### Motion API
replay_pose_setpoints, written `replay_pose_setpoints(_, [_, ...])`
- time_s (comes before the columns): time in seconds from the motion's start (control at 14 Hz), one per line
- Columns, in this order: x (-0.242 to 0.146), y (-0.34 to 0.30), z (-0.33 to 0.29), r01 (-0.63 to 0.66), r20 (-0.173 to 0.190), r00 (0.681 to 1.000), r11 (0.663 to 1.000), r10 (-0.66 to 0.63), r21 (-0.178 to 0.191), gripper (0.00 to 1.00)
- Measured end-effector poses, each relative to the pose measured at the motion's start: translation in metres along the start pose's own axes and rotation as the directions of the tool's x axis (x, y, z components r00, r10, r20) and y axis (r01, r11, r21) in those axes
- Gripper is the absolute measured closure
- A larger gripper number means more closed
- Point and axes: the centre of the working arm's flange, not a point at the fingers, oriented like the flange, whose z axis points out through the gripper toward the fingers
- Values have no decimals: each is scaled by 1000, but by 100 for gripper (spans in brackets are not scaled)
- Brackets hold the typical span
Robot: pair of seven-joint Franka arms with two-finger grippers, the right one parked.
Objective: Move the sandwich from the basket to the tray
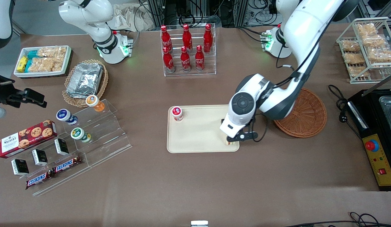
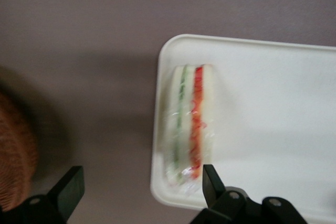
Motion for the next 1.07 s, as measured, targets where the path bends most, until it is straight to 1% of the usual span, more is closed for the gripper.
replay_pose_setpoints(0.07, [3,-18,-16,-13,9,1000,1000,12,3,0])
replay_pose_setpoints(0.14, [7,-37,-31,-20,8,1000,1000,20,3,0])
replay_pose_setpoints(0.36, [17,-76,-58,-13,-3,1000,1000,13,-9,0])
replay_pose_setpoints(0.5, [18,-83,-65,-6,-12,1000,1000,5,-13,0])
replay_pose_setpoints(0.79, [14,-99,-86,-15,-27,1000,1000,15,-3,0])
replay_pose_setpoints(1.0, [14,-144,-115,-75,-29,997,997,75,23,0])
replay_pose_setpoints(1.07, [14,-165,-126,-86,-30,996,996,86,25,0])
